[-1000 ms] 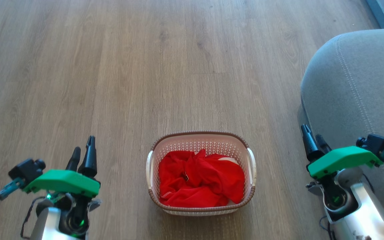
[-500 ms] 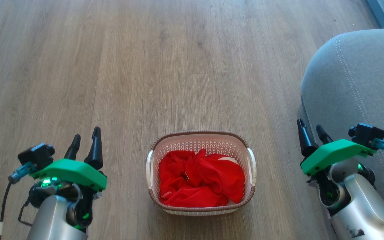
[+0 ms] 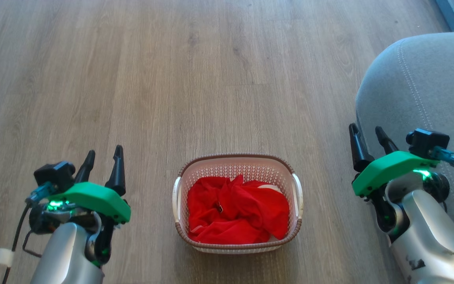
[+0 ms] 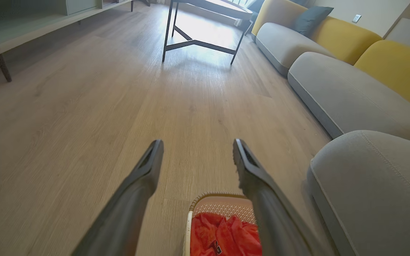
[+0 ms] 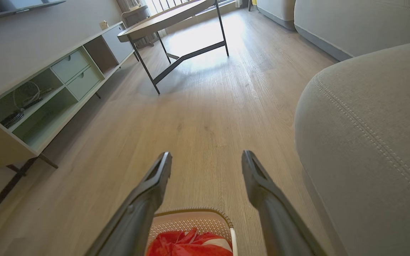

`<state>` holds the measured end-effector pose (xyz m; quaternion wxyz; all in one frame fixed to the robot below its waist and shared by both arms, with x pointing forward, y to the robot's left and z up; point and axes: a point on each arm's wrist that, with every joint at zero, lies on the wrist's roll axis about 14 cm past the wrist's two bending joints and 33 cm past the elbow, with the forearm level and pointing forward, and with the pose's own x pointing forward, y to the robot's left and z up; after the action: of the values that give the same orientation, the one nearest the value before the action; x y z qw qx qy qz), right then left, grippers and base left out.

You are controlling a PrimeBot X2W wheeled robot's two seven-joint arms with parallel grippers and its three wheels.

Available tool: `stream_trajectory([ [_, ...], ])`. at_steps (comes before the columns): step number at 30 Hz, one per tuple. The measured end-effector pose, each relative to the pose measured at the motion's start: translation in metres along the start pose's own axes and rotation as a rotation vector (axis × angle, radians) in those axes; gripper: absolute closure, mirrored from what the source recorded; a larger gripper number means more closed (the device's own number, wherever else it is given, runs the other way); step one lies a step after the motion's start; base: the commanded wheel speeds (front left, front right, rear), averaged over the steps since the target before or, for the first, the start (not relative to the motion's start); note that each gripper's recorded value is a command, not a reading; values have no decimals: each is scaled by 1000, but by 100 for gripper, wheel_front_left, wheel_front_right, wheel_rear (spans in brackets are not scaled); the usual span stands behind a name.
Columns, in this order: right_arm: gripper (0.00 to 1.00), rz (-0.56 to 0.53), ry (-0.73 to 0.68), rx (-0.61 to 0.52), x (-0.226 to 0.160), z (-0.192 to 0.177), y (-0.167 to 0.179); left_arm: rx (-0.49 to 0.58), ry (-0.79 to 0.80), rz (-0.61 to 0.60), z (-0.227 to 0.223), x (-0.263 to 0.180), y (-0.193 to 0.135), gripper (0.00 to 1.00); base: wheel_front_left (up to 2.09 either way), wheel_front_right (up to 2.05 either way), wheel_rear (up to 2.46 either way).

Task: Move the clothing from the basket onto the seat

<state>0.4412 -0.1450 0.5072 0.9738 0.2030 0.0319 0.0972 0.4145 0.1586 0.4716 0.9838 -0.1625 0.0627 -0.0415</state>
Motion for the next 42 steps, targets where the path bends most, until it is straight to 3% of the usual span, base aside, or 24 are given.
stream_trajectory([
  [34, 0, 95, -79, -442, 27, 29, 11, 398, -117, -56, 31, 23, -11, 0, 0, 0, 0],
  [42, 0, 75, -94, -437, 29, 36, 5, 366, -120, -23, 32, 25, -3, 0, 0, 0, 0],
])
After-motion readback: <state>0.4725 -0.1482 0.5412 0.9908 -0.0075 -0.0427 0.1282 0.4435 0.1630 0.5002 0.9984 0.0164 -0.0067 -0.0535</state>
